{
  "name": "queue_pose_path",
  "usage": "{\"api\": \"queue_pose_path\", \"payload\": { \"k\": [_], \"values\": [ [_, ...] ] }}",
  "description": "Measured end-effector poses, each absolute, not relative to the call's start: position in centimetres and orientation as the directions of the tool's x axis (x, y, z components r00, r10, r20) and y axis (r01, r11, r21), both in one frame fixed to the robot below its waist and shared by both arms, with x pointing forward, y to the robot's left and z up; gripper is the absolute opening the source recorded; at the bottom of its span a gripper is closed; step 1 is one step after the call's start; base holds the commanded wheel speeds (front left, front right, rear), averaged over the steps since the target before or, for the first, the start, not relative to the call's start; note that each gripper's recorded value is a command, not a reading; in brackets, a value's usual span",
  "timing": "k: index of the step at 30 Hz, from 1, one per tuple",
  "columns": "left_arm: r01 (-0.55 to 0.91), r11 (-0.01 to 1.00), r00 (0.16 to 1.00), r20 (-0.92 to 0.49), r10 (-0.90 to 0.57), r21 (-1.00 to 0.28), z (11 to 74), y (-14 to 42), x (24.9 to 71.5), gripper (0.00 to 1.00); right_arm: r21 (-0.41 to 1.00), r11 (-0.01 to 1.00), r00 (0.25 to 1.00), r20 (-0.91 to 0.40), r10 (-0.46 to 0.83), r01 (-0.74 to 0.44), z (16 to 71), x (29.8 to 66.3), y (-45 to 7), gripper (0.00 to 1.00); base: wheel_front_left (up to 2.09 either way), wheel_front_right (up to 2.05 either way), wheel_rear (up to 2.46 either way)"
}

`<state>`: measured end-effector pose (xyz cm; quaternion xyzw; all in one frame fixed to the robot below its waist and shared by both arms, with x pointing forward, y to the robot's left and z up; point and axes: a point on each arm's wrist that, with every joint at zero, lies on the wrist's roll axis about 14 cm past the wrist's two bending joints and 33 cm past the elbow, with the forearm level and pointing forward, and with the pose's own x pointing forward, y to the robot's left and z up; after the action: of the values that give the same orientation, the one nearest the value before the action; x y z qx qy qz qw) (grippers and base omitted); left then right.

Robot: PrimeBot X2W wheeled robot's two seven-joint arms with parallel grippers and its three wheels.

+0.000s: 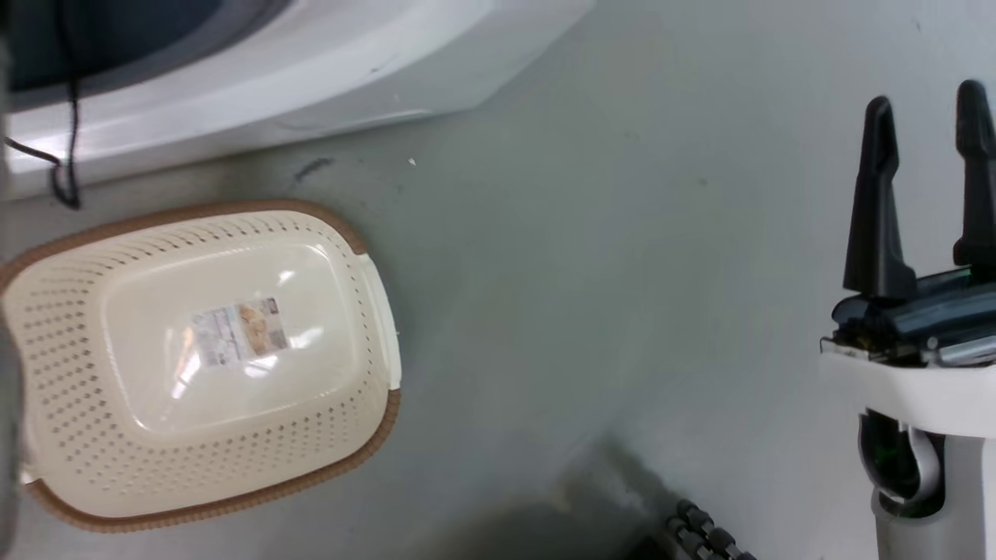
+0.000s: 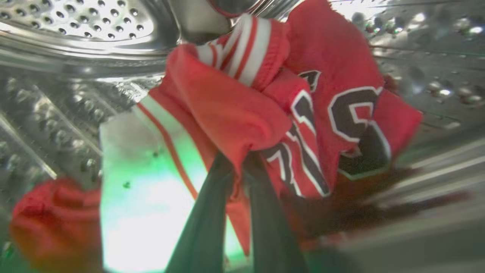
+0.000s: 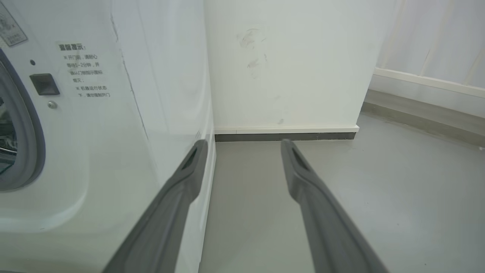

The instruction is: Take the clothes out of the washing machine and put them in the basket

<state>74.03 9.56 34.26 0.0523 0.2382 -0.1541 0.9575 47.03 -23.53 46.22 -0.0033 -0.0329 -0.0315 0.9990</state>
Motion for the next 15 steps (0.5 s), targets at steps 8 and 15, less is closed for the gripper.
{"api": "queue_pose_path", "payload": {
  "k": [8,15],
  "values": [
    [0.361,0.933,0.854,-0.4,-0.332,-0.005,37.7,9.8,67.6,0.0,-0.01,0.999,0.993,0.11,-0.037,0.039,49.3,44.8,-22.3,1.0,0.0,0.0,0.0],
    [0.403,0.915,0.872,-0.304,-0.384,-0.002,42.4,10.7,62.0,0.0,-0.008,1.0,0.989,0.147,-0.003,0.004,51.5,42.4,-20.8,1.0,0.0,0.0,0.0]
  ]
}}
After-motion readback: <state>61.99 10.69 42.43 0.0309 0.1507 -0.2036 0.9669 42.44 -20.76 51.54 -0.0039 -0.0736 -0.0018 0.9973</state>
